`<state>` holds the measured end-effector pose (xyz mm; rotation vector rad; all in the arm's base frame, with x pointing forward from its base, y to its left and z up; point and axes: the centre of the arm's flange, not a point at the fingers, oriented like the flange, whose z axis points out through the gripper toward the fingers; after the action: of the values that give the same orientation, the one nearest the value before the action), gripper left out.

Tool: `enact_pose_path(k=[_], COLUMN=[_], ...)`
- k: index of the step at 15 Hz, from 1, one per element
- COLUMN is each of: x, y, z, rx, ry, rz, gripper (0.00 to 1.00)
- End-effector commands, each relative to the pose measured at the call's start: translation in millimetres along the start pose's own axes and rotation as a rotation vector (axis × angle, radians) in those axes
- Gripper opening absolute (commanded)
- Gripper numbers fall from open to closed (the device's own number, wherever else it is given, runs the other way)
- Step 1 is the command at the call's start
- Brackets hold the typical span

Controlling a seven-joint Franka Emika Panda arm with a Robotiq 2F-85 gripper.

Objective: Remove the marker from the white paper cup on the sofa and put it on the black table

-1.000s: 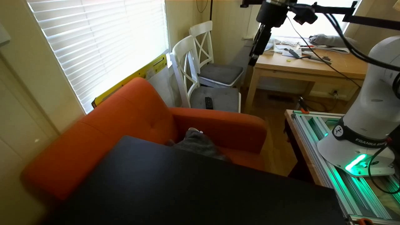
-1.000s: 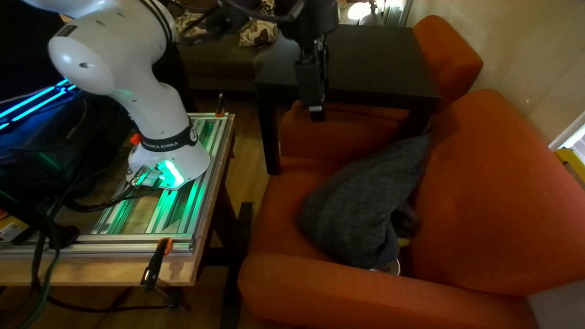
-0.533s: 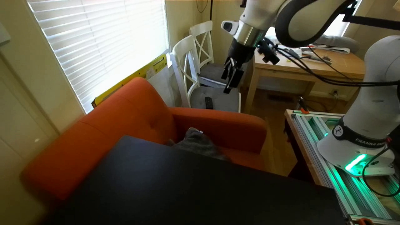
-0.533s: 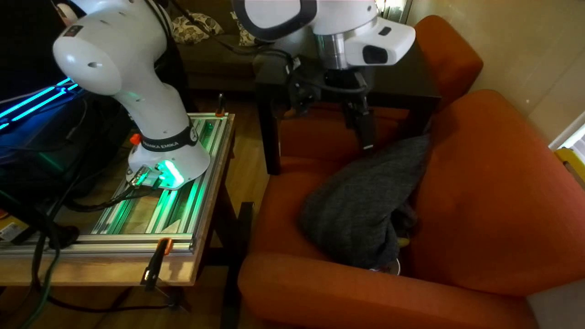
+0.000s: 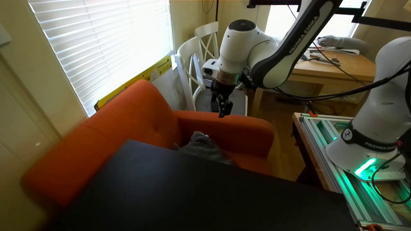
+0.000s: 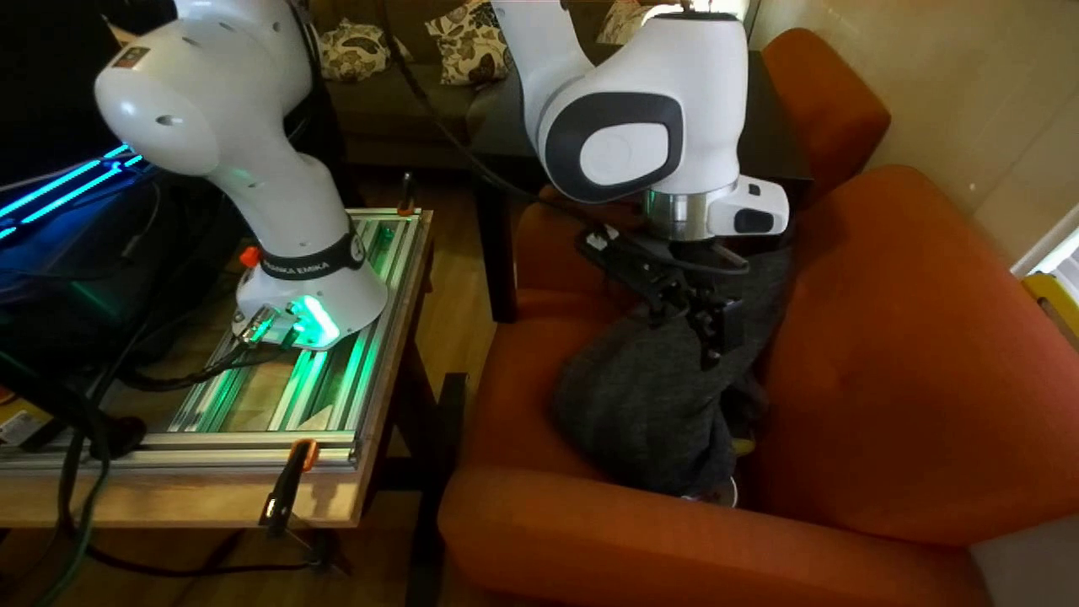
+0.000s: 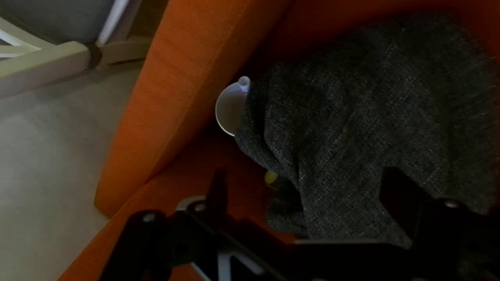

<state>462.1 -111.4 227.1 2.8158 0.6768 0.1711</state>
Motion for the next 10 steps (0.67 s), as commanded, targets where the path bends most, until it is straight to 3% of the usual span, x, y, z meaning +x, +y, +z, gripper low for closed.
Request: enact_pose_path(k=[1, 5, 6, 10], x=[0, 2, 3, -4], y=[0, -1, 3, 40], z=[3, -7, -1, 43], rx=[0.003, -0.005, -0.044, -0.086], ry=[-0.004, 0.013, 0.012, -0.024], rz=[0.000, -0.003, 0.002, -0.155], gripper=[1.00, 1.00, 1.00, 1.00])
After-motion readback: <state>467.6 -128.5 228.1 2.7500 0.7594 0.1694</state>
